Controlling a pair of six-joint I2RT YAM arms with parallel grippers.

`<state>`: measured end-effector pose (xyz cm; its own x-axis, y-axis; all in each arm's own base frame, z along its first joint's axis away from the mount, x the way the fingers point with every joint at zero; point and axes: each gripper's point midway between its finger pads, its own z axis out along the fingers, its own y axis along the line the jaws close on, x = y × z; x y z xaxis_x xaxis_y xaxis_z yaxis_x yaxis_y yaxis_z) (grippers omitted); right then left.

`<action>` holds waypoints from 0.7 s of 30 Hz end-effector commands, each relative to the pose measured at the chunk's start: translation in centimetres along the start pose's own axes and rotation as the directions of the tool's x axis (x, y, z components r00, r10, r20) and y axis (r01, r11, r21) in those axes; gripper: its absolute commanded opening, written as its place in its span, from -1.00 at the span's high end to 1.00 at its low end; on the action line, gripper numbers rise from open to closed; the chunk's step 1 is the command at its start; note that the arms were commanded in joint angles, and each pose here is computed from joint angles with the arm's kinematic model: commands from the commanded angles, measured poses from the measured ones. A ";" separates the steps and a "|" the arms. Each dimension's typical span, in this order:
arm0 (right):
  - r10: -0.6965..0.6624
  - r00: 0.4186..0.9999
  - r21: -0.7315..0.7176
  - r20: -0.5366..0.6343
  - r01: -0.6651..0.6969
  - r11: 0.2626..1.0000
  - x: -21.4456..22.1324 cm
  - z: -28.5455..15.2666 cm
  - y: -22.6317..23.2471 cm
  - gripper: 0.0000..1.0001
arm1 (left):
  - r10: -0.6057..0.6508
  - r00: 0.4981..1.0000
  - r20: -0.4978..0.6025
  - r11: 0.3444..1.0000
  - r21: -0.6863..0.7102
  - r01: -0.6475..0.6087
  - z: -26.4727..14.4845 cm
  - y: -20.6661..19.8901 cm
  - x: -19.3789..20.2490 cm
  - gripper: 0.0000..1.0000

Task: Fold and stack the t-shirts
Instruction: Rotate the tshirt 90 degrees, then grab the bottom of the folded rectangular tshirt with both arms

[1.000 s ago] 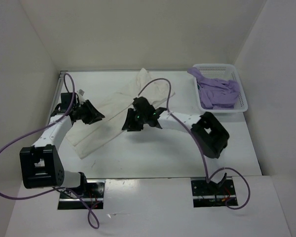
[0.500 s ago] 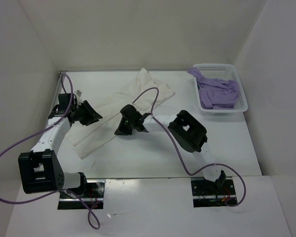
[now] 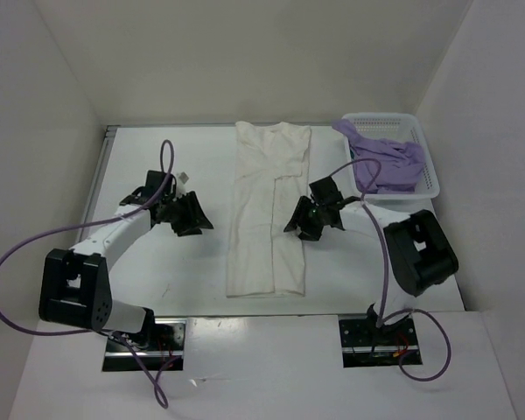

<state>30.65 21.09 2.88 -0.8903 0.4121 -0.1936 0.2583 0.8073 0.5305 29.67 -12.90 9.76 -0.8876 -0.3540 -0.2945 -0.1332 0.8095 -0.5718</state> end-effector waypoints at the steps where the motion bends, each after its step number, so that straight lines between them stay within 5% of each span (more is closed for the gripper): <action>1: -0.070 0.995 0.005 -0.068 0.070 0.998 4.2 -2.8 -0.8 -0.18 | -0.026 0.993 -0.112 0.999 -0.050 0.020 0.4 1.3 3.8 -0.06; 9: 0.151 0.988 0.052 -0.016 -0.150 0.987 9.8 -6.8 -4.3 -0.20 | -0.017 0.921 -0.389 0.995 -0.093 -0.021 0.9 0.3 14.4 -0.22; 16: 0.242 0.962 0.043 -0.125 -0.238 0.970 17.0 -7.9 -6.5 -0.23 | -0.036 0.914 -0.405 0.994 -0.109 -0.010 1.0 0.4 17.1 -0.28; 21: 0.240 0.962 0.028 -0.132 -0.238 0.971 17.1 -7.4 -6.4 -0.19 | -0.068 0.910 -0.410 0.994 -0.111 0.024 1.9 1.0 17.9 -0.21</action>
<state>10.59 19.29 2.28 -0.8675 0.4967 0.0260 0.4340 0.7303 0.5275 14.21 -18.73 2.56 -0.9847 -0.1534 0.0829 -0.1743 0.8697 -0.4617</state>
